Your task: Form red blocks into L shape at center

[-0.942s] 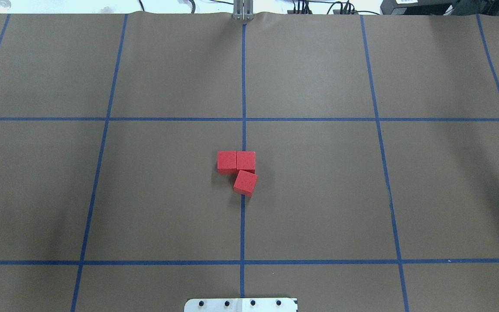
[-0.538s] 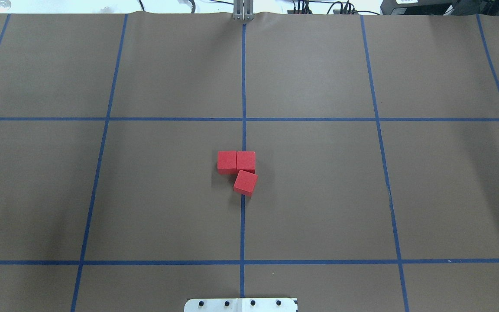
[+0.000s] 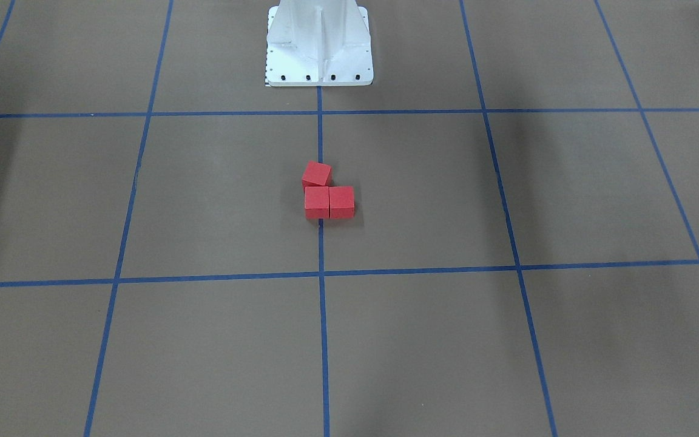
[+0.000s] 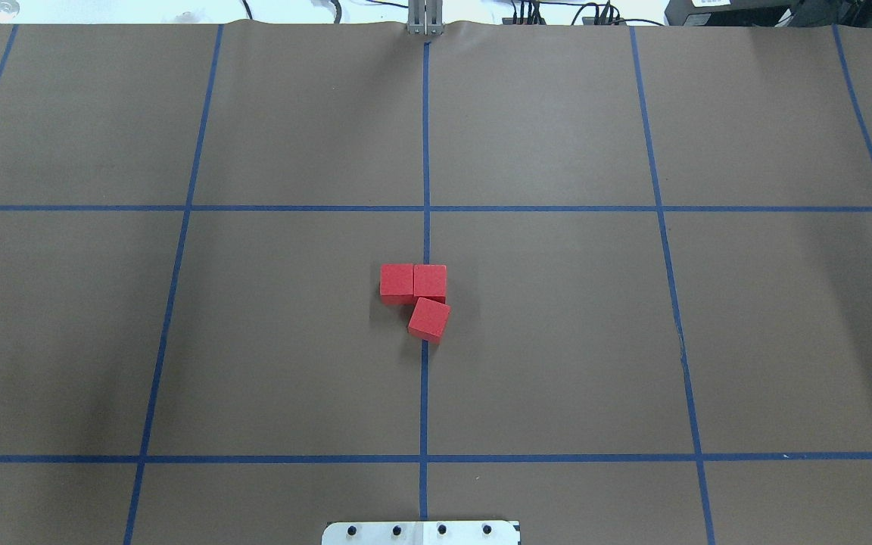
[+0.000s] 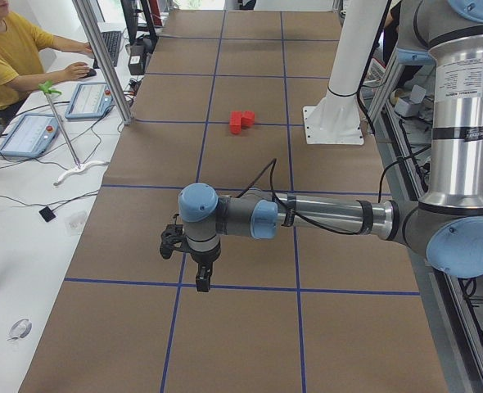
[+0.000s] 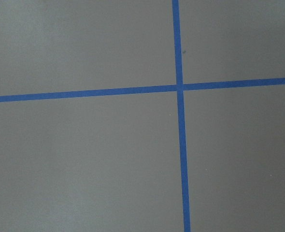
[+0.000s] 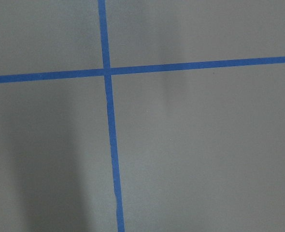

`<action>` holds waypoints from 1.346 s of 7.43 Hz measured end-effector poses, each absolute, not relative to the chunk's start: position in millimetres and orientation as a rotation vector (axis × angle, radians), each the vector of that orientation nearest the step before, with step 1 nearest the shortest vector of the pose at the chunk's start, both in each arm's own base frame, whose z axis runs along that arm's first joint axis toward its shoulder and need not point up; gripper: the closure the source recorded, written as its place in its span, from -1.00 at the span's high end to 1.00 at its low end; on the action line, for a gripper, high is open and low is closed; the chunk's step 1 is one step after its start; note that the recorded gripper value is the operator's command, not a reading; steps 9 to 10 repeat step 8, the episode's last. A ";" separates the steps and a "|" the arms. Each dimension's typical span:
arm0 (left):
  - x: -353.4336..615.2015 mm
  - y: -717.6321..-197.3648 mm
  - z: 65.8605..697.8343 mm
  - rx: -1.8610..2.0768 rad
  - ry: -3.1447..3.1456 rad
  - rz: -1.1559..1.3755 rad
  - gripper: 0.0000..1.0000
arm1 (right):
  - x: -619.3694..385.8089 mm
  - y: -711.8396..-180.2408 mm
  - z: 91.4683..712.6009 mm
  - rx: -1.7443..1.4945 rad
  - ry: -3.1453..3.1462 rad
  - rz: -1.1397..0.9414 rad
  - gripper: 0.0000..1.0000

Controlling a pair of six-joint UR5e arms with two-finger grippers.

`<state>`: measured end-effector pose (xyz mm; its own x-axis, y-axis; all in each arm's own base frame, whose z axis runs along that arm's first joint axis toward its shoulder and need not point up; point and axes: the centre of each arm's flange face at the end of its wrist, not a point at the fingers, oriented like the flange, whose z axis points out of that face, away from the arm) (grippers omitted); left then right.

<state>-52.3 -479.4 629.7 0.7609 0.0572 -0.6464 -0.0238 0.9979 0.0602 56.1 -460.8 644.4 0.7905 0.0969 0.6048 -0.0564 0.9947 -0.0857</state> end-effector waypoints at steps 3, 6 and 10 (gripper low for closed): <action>-51.7 -479.6 629.5 0.050 0.705 0.046 1.00 | 55.6 -460.5 644.3 -0.066 -0.661 0.084 1.00; -52.0 -480.7 627.8 0.066 0.705 0.051 1.00 | 55.2 -461.3 643.0 -0.064 -0.665 0.084 1.00; -51.8 -480.9 627.2 0.070 0.705 0.053 1.00 | 55.1 -461.6 642.8 -0.063 -0.666 0.084 1.00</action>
